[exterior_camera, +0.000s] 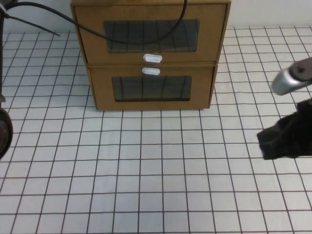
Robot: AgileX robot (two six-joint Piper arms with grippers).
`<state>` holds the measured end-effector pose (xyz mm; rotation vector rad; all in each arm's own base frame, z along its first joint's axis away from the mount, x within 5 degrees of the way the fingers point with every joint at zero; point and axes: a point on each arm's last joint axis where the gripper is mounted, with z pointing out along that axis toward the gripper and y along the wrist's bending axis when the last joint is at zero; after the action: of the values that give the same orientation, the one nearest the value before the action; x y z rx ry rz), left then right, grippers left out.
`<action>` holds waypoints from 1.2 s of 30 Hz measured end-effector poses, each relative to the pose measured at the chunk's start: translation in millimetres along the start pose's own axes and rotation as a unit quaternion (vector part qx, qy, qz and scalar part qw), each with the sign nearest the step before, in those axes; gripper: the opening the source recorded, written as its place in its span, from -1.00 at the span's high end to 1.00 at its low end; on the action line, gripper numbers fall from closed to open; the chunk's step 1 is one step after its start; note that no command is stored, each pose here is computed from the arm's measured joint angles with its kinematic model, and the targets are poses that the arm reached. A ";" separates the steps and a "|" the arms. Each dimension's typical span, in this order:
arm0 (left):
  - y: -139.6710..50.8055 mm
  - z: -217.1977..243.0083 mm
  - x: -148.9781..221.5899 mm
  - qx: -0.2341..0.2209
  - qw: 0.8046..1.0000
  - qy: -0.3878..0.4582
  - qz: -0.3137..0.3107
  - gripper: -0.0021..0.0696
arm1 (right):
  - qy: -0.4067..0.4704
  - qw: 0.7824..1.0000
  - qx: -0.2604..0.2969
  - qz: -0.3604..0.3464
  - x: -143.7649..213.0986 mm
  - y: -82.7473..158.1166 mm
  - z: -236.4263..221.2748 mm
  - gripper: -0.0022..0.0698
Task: Open the shoe box
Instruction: 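Pull the top drawer of the cardboard box fully open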
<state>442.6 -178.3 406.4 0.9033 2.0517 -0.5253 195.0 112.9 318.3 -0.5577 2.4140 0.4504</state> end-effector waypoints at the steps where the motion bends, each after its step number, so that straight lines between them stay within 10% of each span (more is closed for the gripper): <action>1: 0.0 0.0 0.0 0.000 1.000 0.000 0.000 0.95 | 0.008 1.000 0.002 -0.022 -7.6 9.1 6.9 0.98; 8: 0.0 0.0 0.0 0.000 1.000 0.000 0.000 0.95 | 0.017 0.975 0.056 -0.213 -44.8 79.8 55.4 0.98; 14: -0.1 0.0 -0.1 0.001 1.000 0.000 0.000 0.95 | -0.029 0.913 0.141 -0.382 -56.5 119.0 95.1 0.97; 26: -2.9 -9.9 -2.9 -0.003 1.000 0.000 -0.014 0.95 | -0.130 0.848 0.209 -0.470 -73.4 127.0 134.4 0.30; 36: -14.6 -43.0 -15.4 -0.011 1.000 -0.020 -0.008 0.95 | -0.175 0.844 0.212 -0.460 -107.0 119.8 156.2 0.13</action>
<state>415.8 -167.1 444.6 0.8572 2.0274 -0.5237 290.0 313.9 289.9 -1.1939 1.5578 -0.3663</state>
